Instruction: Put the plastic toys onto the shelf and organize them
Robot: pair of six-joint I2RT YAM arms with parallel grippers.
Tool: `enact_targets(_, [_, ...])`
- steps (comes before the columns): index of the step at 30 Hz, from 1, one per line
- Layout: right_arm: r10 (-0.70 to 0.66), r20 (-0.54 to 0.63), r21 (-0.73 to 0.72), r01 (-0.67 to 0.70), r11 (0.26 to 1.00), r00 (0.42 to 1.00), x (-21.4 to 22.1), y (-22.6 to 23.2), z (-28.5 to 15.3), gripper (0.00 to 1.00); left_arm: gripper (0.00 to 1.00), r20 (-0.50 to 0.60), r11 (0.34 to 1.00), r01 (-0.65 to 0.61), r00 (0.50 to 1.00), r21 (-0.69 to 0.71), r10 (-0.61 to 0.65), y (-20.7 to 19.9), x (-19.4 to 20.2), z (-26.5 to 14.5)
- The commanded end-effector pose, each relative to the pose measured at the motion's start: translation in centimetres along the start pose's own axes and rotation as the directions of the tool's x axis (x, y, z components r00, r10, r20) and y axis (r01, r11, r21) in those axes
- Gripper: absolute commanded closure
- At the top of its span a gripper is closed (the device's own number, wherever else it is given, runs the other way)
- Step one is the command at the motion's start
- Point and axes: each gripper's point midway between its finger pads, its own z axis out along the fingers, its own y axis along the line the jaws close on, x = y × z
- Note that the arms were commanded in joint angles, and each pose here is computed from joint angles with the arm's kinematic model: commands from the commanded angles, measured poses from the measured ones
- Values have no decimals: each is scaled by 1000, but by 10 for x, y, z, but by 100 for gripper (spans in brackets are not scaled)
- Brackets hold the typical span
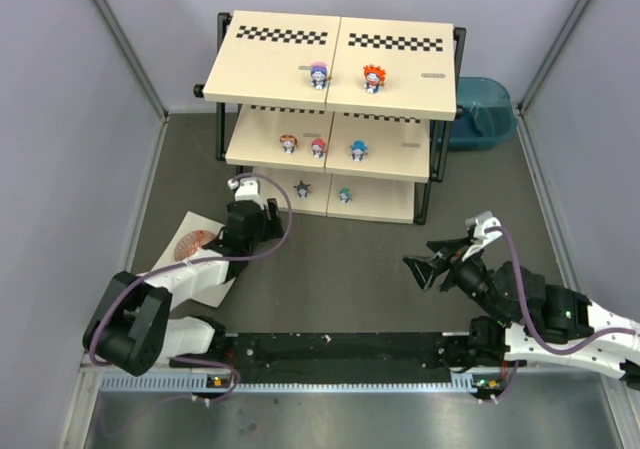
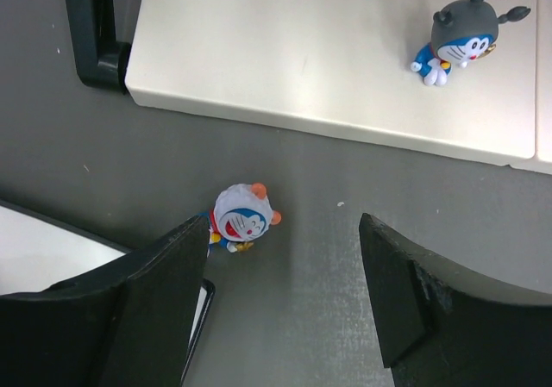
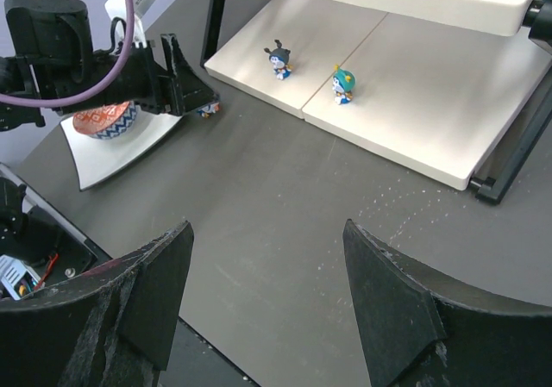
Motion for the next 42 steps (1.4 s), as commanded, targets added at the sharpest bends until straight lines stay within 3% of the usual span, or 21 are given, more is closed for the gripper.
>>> enact_targets(1, [23, 23, -20, -22, 1000, 999, -7, 4, -2, 28, 25, 50, 1000, 27, 998, 2, -27, -6, -24, 7])
enact_targets(22, [22, 27, -10, -21, 1000, 999, -8, 3, -1, 28, 35, -90, 999, 25, 996, -32, -28, -6, -5, 18])
enact_targets(42, [22, 33, -21, -21, 1000, 999, -11, 4, -3, 27, 43, -194, 996, 53, 980, 72, -38, -24, 24, 4])
